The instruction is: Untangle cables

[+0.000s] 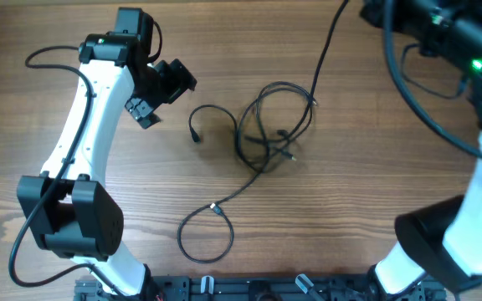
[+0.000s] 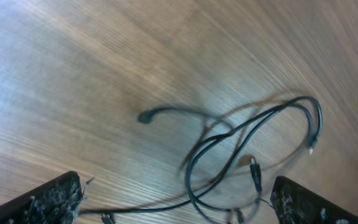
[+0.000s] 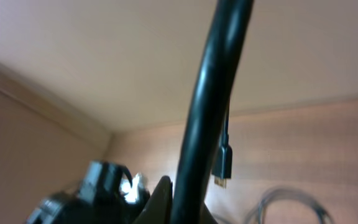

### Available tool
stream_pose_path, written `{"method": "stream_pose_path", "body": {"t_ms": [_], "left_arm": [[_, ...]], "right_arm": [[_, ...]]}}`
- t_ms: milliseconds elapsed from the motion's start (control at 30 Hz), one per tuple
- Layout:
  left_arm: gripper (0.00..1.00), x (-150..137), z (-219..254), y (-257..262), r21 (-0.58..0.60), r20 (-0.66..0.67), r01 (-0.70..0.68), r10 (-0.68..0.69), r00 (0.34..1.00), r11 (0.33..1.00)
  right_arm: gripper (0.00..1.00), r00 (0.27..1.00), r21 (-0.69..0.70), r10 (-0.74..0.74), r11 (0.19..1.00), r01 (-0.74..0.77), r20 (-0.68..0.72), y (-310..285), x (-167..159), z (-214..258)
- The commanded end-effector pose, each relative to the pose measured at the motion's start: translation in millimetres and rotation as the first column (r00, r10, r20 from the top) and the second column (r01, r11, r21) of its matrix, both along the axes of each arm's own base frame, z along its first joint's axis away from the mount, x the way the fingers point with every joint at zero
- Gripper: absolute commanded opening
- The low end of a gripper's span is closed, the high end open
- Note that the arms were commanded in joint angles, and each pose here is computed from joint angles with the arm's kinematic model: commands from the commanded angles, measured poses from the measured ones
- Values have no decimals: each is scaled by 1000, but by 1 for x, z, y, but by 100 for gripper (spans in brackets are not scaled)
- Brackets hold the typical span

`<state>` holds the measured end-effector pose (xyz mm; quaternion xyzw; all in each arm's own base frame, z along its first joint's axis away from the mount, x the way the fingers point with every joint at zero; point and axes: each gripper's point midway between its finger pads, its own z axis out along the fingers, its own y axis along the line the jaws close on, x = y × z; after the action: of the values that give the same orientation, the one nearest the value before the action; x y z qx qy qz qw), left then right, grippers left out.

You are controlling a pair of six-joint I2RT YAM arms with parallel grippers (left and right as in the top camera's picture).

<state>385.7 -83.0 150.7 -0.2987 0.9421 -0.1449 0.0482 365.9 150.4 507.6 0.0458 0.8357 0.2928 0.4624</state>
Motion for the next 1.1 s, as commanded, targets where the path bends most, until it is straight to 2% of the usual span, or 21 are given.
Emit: {"method": "stream_pose_path", "body": {"t_ms": [0,33,133,200,267,367,467,500,567,633,700,833,900,967,1000,1067], "left_arm": [[100,4,3,-12,-38,54,148,-145,988,988],[100,6,3,-12,-37,61,147,-145,988,988],[100,12,5,-12,-40,85,135,-131,988,990],[100,12,6,-14,-49,90,150,-145,985,988],[100,13,9,-22,-69,129,241,-231,964,968],[100,5,24,-54,-171,262,496,-446,856,851],[100,5,26,-59,-170,289,529,-471,833,831],[100,2,29,-66,-169,332,603,-531,780,780],[100,-16,40,-91,-177,437,764,-646,626,620],[100,-23,40,-104,-149,459,816,-692,557,559],[100,-23,40,-119,-110,477,842,-715,511,528],[100,-23,45,-143,-60,521,880,-737,431,472],[99,-38,45,-158,-32,537,925,-774,336,380],[95,-42,44,-168,-5,535,937,-791,297,348],[77,-39,39,-167,32,513,936,-809,287,352],[66,-38,37,-164,43,495,931,-817,294,361]], "right_arm": [[4,971,61,17,998,-2,-240,22,27,-60],[4,959,80,61,996,-40,-277,32,28,-69],[4,872,192,346,936,-295,-346,79,26,-96],[4,851,204,334,940,-272,-405,84,40,-119],[4,850,194,288,955,-223,-441,82,51,-132],[7,851,119,187,982,-147,-491,72,69,-160],[4,814,47,115,993,-107,-570,68,75,-194],[4,792,54,112,994,-99,-600,75,76,-206],[4,759,82,84,996,-40,-646,84,85,-222],[4,730,112,73,994,5,-679,89,90,-232],[4,699,188,160,982,-37,-697,104,84,-232],[4,700,187,164,981,-44,-695,108,84,-232],[4,709,183,158,982,-42,-688,108,86,-232],[4,709,185,160,982,-42,-686,108,86,-231],[4,706,184,159,982,-42,-690,108,85,-232],[4,705,183,158,982,-41,-692,107,85,-232]]}}
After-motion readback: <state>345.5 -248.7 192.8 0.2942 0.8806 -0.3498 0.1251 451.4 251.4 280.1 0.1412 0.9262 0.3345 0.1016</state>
